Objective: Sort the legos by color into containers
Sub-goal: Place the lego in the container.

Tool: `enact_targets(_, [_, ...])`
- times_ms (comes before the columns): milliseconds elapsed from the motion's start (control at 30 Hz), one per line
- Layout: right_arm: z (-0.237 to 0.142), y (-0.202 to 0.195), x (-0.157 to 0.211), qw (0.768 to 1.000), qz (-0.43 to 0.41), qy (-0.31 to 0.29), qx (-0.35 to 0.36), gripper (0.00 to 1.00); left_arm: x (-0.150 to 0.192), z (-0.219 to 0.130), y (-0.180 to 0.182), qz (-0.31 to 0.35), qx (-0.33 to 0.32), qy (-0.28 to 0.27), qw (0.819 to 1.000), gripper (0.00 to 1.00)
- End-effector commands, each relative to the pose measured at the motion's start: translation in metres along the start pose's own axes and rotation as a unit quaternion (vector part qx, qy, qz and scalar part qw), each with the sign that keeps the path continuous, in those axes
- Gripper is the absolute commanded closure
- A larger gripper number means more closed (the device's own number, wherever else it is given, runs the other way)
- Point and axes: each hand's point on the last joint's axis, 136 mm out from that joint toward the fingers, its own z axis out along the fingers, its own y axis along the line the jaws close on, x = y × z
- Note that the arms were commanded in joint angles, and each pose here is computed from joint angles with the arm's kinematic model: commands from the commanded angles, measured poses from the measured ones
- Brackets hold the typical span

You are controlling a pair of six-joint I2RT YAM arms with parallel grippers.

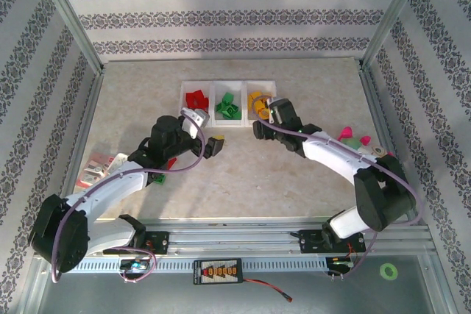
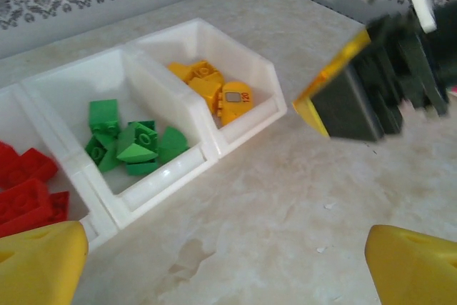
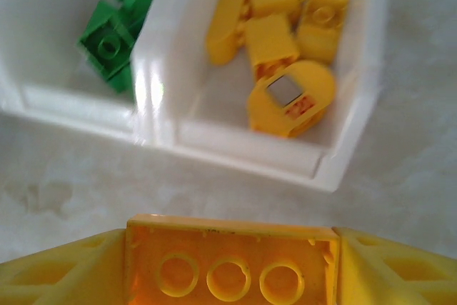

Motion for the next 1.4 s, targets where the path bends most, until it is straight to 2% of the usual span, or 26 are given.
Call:
enact_targets(0, [0.007,-0.007,-0.049,0.998,0.042,-0.051,0.010,0.30,-0.007,0.005,-0.016,0.024,0.034,-0.025,0.999,0.01])
enact_targets(333, [0.073,-0.024,-0.092,0.996,0.061,-0.053,0.037,0.30,-0.001,0.004,-0.019,0.030,0.036,-0.022,0.999,0.01])
enact_targets(567, [0.110,-0.031,-0.091,0.996,0.067,-0.037,0.055,0.28,-0.002,0.002,-0.019,0.035,0.032,-0.025,0.999,0.01])
enact_targets(667, [0.116,-0.030,-0.091,0.996,0.065,-0.031,0.056,0.22,-0.002,0.003,-0.013,0.035,0.014,-0.025,0.999,0.01])
enact_targets(767, [0.109,-0.027,-0.097,0.996,0.063,-0.037,0.054,0.13,-0.003,0.003,0.005,0.019,-0.035,-0.019,0.999,0.01])
enact_targets(900, [0.087,-0.020,-0.110,0.996,0.050,-0.058,0.049,0.06,-0.002,-0.002,0.022,0.007,-0.082,-0.006,0.997,0.01])
enact_targets(1200, [0.033,0.016,-0.118,0.996,-0.003,-0.089,0.012,0.03,0.011,-0.013,0.044,-0.032,-0.140,0.039,0.989,0.01])
enact_targets(1367, [0.011,0.042,-0.094,0.994,-0.064,-0.086,-0.002,0.02,0.020,-0.029,0.050,-0.062,-0.159,0.062,0.983,0.01])
